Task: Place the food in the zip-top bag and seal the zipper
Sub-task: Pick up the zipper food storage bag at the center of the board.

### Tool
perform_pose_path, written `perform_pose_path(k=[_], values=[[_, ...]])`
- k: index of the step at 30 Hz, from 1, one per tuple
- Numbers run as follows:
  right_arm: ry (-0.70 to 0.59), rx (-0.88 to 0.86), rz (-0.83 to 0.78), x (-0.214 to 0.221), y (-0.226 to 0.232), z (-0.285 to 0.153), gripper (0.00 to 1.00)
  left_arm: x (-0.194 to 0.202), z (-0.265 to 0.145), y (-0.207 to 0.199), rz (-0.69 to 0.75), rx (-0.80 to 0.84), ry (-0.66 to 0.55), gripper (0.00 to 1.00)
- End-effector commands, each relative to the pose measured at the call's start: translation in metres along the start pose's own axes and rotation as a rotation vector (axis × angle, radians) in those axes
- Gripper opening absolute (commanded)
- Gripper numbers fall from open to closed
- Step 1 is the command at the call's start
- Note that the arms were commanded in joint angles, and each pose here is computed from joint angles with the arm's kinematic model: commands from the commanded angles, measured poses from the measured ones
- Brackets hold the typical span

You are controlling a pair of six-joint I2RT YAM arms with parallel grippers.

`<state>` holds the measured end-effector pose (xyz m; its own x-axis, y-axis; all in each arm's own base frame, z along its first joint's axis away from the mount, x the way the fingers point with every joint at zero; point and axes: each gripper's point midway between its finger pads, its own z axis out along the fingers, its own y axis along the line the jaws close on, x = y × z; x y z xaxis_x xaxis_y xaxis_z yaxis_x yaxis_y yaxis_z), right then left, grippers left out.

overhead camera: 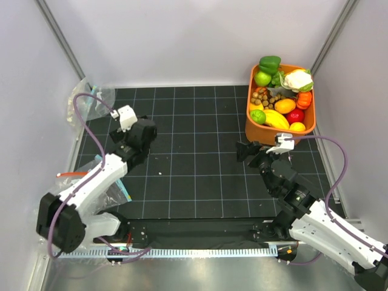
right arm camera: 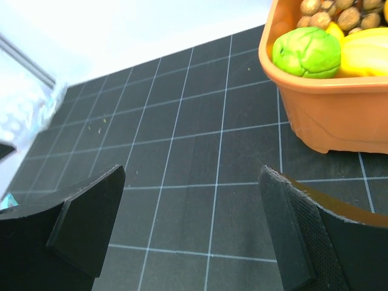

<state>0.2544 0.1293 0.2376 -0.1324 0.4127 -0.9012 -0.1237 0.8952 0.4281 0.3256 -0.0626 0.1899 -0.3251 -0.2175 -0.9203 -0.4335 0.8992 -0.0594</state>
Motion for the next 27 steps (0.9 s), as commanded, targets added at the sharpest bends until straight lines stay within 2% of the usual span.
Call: perform_pose_path(k=[1,4,6,7,9,14,18,24,27], values=[[-0.009,-0.071,-0.007,-0.005,0.015,0.002,1.0,-0.012,0.024,0.001,-0.14,-0.066,0.05,1.0],[-0.007,-0.102,-0.008,-0.004,0.019,-0.001,1.0,-0.021,0.046,0.004,-0.103,-0.136,0.051,1.0],[-0.006,-0.124,-0.01,-0.002,0.021,-0.002,1.0,-0.045,0.058,-0.003,-0.045,-0.18,0.02,1.0],[-0.012,-0.132,-0.005,-0.004,0.022,-0.003,1.0,-0.056,0.059,0.004,0.042,-0.235,0.004,1.0],[-0.009,-0.144,-0.003,-0.002,0.024,-0.004,1.0,-0.079,0.068,-0.001,0.109,-0.285,-0.02,1.0],[0.015,-0.159,0.011,0.001,0.029,-0.004,1.0,-0.102,0.095,0.012,0.299,-0.429,0.016,1.0],[0.004,-0.153,0.025,-0.003,0.026,-0.007,1.0,-0.095,0.136,0.013,0.406,-0.505,0.065,1.0],[-0.016,-0.171,0.075,-0.01,0.026,-0.015,0.99,-0.07,0.218,0.027,0.443,-0.555,0.172,1.0],[-0.024,-0.177,0.09,-0.013,0.026,-0.018,1.0,-0.056,0.255,0.023,0.511,-0.571,0.202,1.0]])
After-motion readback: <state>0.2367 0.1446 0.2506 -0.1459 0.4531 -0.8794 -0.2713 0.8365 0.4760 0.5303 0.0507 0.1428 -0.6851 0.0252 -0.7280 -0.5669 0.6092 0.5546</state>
